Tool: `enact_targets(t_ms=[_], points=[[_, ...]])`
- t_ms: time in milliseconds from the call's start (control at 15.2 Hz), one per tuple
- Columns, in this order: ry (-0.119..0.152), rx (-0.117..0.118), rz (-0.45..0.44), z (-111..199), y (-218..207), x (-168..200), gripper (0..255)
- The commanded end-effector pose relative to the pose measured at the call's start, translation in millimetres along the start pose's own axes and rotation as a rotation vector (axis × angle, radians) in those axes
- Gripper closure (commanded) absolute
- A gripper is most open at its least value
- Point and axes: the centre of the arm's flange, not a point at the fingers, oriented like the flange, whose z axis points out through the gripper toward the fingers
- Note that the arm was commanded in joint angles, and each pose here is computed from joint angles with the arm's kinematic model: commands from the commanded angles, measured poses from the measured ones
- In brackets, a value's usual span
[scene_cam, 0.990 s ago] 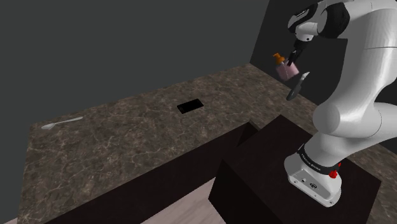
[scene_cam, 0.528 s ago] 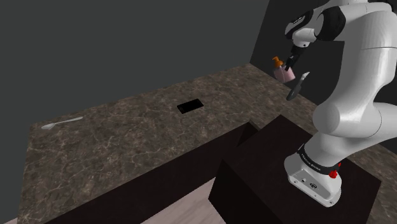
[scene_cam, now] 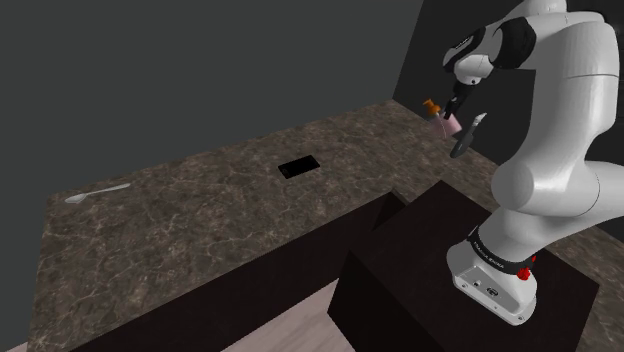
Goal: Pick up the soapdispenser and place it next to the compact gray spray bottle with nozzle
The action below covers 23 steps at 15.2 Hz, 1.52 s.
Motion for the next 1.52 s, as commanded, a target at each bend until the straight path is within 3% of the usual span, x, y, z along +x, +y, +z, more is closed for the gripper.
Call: enact_targets(t_ms=[0,1188,1452], points=[[0.001,-0.001,0.000,10.2,-0.4,0.9,255],[0.001,-0.001,0.000,105.1,-3.9,2.2,255],[0.001,-0.001,0.000,108.6,-4.0,2.3,255]])
